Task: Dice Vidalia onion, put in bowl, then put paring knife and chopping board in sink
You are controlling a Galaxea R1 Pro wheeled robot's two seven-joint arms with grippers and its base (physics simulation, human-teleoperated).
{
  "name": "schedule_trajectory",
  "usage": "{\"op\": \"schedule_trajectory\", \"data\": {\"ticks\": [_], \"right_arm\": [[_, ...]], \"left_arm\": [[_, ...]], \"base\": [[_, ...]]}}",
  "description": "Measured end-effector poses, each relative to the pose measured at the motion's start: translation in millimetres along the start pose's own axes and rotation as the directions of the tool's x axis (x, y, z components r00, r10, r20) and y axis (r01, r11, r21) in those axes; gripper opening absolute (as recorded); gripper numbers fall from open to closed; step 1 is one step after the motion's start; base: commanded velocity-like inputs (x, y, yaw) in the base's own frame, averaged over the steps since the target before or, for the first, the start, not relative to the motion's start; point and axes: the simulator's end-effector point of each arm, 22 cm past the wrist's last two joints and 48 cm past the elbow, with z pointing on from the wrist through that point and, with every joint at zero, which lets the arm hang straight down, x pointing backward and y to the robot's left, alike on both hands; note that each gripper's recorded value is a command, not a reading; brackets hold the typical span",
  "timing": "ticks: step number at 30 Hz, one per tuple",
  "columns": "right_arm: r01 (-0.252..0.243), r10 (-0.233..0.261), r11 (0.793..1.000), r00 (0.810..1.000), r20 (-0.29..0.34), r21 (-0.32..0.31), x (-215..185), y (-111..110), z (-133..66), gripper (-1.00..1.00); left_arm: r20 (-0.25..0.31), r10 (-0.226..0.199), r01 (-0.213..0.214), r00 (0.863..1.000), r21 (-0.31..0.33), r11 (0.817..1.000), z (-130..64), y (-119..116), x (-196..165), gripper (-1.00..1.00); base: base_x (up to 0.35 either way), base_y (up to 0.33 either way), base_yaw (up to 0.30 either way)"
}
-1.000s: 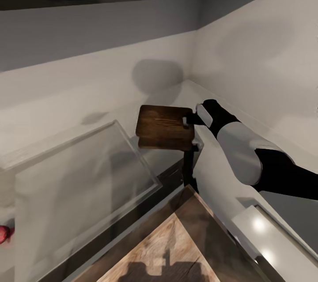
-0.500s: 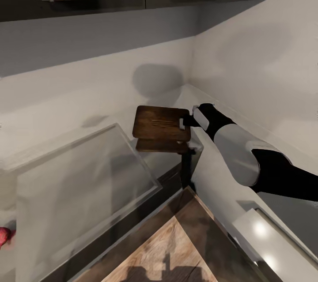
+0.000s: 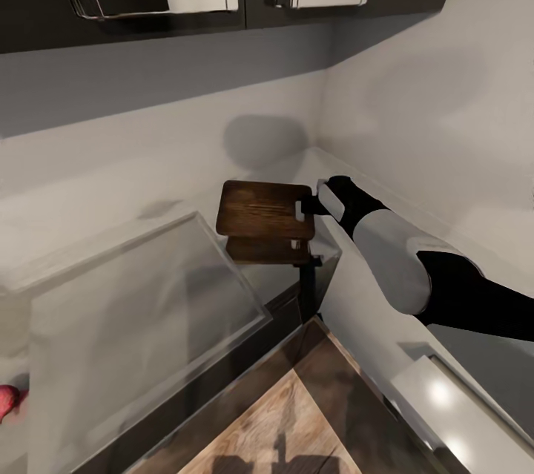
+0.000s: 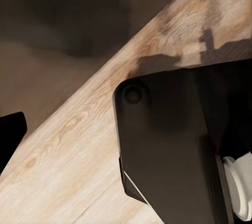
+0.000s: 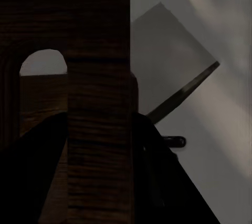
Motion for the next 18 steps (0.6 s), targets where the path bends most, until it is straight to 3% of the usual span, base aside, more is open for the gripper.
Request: {"op": "schedule_trajectory", "data": {"ticks": [9,18], "right_arm": [[0.001,-0.001,1.0,1.0,0.014,-0.001,-7,1,-9.1,-1.0],[-0.001,0.001,1.0,0.999,0.052,0.0,-17,2,-15.2,-1.0]], "left_arm": [[0.016,0.005,-0.004,1.0,-0.074,0.997,2.3,19,-3,1.0],[0.026,0.005,-0.003,1.0,-0.079,0.997,4.4,21,-5,1.0]], "base": [[-0.014,0.0,0.0],[-0.312,0.0,0.146]]}}
